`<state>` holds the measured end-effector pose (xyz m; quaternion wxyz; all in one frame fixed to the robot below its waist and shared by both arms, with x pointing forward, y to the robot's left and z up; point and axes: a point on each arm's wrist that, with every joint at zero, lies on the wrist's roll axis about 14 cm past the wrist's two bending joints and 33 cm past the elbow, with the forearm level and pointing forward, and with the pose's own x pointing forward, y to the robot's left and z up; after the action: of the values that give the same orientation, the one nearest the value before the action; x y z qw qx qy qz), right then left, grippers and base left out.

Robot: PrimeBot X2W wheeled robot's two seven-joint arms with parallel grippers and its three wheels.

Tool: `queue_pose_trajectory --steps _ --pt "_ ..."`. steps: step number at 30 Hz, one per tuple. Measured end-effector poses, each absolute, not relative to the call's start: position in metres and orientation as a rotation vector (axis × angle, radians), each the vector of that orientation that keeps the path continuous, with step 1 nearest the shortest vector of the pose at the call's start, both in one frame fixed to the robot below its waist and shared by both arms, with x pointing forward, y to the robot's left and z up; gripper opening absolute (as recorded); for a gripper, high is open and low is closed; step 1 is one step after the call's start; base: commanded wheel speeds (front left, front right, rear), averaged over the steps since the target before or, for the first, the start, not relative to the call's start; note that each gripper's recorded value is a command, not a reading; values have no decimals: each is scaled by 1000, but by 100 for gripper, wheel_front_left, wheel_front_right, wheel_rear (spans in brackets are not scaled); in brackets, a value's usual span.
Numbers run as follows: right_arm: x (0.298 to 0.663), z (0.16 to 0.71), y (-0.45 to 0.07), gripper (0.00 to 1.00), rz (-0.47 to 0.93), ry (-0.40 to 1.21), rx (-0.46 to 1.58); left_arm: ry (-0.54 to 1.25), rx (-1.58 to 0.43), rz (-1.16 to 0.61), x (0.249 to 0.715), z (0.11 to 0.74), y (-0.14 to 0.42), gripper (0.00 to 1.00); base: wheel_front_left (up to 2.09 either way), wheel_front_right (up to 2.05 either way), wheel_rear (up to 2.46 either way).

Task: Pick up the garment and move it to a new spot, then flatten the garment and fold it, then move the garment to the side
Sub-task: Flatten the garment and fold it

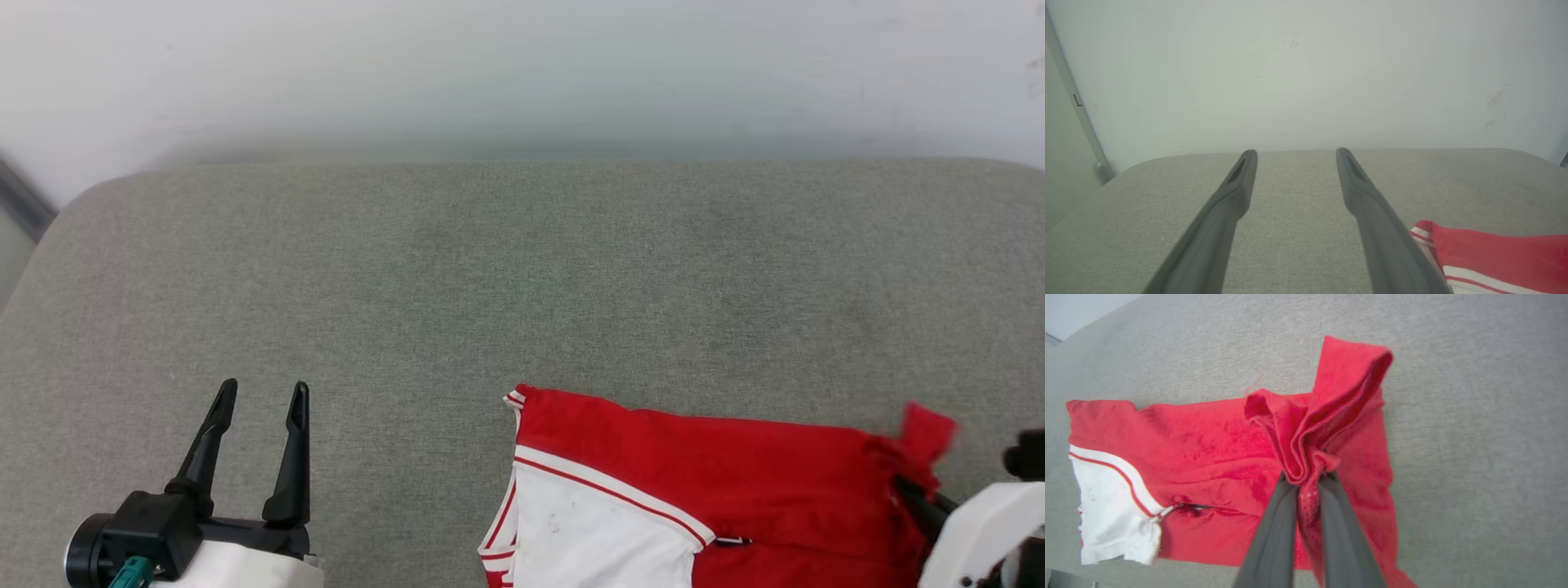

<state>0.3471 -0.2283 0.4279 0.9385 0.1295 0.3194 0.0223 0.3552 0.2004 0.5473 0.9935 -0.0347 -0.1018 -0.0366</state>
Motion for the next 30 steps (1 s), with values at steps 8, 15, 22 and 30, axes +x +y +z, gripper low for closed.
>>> queue_pose_trajectory --steps 8,15,22,30 --pt "347 447 -145 0 275 665 284 -206 -74 -62 350 548 202 100 0 0 0" --pt "352 464 -70 0 477 662 358 -199 -69 -32 344 546 212 100 0 0 0" --pt "353 468 -18 0 632 668 407 -192 -62 1 336 544 222 100 0 0 0" --pt "350 445 12 0 692 722 385 -182 -56 34 327 541 232 100 0 0 0"
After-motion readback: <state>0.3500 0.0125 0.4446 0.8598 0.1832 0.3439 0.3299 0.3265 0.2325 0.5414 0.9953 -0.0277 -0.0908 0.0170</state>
